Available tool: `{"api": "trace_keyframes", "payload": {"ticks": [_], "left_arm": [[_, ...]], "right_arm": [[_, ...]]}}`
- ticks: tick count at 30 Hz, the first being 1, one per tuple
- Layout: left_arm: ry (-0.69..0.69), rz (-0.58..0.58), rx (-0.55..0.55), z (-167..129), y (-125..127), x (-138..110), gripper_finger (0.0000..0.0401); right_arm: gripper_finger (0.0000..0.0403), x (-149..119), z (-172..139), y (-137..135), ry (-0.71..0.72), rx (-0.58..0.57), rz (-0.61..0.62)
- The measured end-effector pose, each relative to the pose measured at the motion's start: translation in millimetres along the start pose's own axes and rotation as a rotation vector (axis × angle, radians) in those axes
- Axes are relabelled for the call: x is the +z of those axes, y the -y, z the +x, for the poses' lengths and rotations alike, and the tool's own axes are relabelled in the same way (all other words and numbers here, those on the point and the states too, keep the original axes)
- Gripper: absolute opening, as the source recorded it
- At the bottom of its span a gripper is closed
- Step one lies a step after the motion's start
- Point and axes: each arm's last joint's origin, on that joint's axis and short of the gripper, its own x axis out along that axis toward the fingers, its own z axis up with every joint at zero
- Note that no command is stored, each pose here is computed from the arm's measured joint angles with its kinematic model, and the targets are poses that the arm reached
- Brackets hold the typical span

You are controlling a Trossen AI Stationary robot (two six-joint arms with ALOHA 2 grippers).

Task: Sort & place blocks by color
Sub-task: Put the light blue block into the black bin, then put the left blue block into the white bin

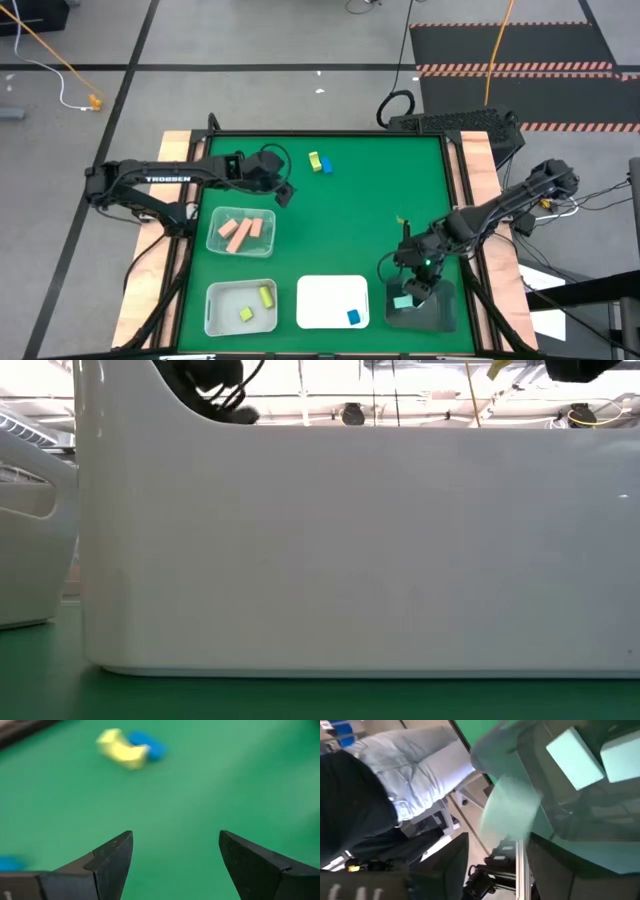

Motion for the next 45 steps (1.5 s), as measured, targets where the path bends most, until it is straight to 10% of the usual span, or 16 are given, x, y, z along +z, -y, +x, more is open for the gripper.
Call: {"api": "trace_keyframes", "payload": {"ticks": [12, 26, 45], "left_arm": [[-0.06, -0.178, 0.326, 0.2, -51.3, 3.6, 0.0296], [-0.16, -0.162, 0.159, 0.8, -41.1, -1.5, 0.0296], [-0.161, -0.172, 0.15, 0.4, -34.3, -4.5, 0.0296]], "right_arm": [[0.026, 0.5, 13.6, 1.0, -0.034, -0.047, 0.05], [0.0251, 11.3, -5.9, -15.8, 0.268, 0.084, -0.332], [0.0251, 61.6, -53.0, 15.5, 0.553, -0.18, -0.64]]}}
